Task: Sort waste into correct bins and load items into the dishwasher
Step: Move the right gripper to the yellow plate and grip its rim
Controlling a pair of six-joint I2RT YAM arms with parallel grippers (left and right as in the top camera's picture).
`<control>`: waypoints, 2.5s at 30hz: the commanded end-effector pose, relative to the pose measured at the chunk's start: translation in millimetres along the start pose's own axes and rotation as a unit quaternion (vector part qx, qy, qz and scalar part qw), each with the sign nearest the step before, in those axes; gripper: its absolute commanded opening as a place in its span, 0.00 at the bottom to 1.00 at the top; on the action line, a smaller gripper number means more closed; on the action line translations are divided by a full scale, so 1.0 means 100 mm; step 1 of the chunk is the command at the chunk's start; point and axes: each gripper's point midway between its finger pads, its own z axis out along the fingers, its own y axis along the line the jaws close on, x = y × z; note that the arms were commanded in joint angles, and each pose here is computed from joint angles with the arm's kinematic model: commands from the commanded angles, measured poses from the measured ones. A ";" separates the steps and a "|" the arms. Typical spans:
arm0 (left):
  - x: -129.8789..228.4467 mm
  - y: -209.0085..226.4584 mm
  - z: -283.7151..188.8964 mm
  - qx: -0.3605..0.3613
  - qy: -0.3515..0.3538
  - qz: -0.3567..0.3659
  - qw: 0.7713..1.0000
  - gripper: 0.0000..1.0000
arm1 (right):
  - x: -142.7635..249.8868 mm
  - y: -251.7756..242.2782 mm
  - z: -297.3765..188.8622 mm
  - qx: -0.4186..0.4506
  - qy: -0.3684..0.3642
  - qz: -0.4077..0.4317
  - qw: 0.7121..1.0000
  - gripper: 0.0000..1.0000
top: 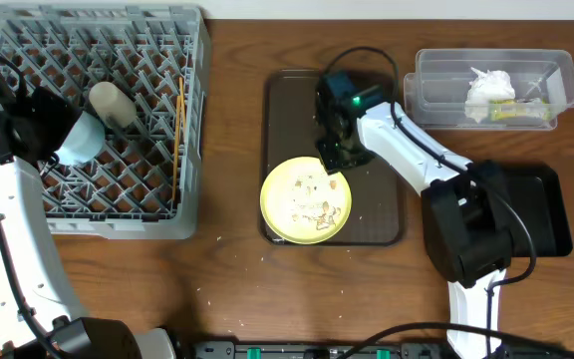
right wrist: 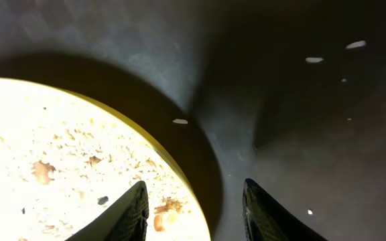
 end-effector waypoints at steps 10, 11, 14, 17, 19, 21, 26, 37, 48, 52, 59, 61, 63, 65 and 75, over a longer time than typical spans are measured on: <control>-0.03 0.00 -0.01 -0.001 -0.004 -0.004 1.000 0.96 | -0.04 -0.12 0.05 0.026 -0.008 -0.014 1.000 0.35; -0.03 0.00 -0.01 -0.001 -0.004 -0.004 1.000 0.96 | -0.03 -0.13 0.06 0.026 -0.007 -0.010 1.000 0.35; -0.03 0.00 -0.01 -0.002 -0.004 -0.004 1.000 0.96 | 0.00 -0.13 0.07 0.027 -0.003 -0.010 1.000 0.34; -0.03 0.00 -0.01 -0.001 -0.004 -0.004 1.000 0.96 | 0.00 -0.16 0.08 0.030 -0.002 -0.008 1.000 0.32; -0.03 0.00 -0.01 -0.001 -0.004 -0.004 1.000 0.96 | -0.01 -0.24 0.07 0.049 -0.005 0.009 0.999 0.31; -0.03 0.00 -0.01 -0.001 -0.004 -0.004 1.000 0.96 | -0.01 -0.39 0.05 0.087 -0.010 0.047 0.995 0.32; -0.03 0.00 -0.01 -0.001 -0.004 -0.004 1.000 0.96 | -0.02 -0.75 0.00 0.138 -0.017 0.090 0.986 0.39; -0.03 0.00 -0.01 -0.001 -0.004 -0.004 1.000 0.97 | -0.24 -1.37 -0.19 0.109 -0.058 0.171 0.977 0.41; -0.03 0.00 -0.01 -0.001 -0.004 -0.004 1.000 0.96 | -0.51 -0.49 -0.65 -0.010 -0.077 0.065 0.995 0.54; -0.03 0.00 -0.01 -0.002 -0.004 -0.004 1.000 0.96 | -0.40 0.03 -0.55 -0.034 -0.058 0.029 0.997 0.42; -0.03 0.00 -0.01 -0.002 -0.004 -0.004 1.000 0.96 | -0.25 0.43 -0.30 0.076 -0.076 0.020 0.994 0.56; -0.03 0.00 -0.01 -0.002 -0.004 -0.004 1.000 0.97 | -0.22 0.56 -0.22 0.088 -0.085 0.003 0.992 0.61; -0.03 0.00 -0.01 -0.001 -0.004 -0.004 1.000 0.96 | -0.18 0.57 -0.18 0.118 -0.095 0.007 0.988 0.63; -0.03 0.00 -0.01 -0.002 -0.004 -0.004 1.000 0.96 | -0.15 0.51 -0.19 0.157 -0.107 0.019 0.982 0.63; -0.03 0.00 -0.01 -0.001 -0.004 -0.004 1.000 0.97 | -0.08 0.54 -0.05 0.155 -0.111 0.044 0.981 0.49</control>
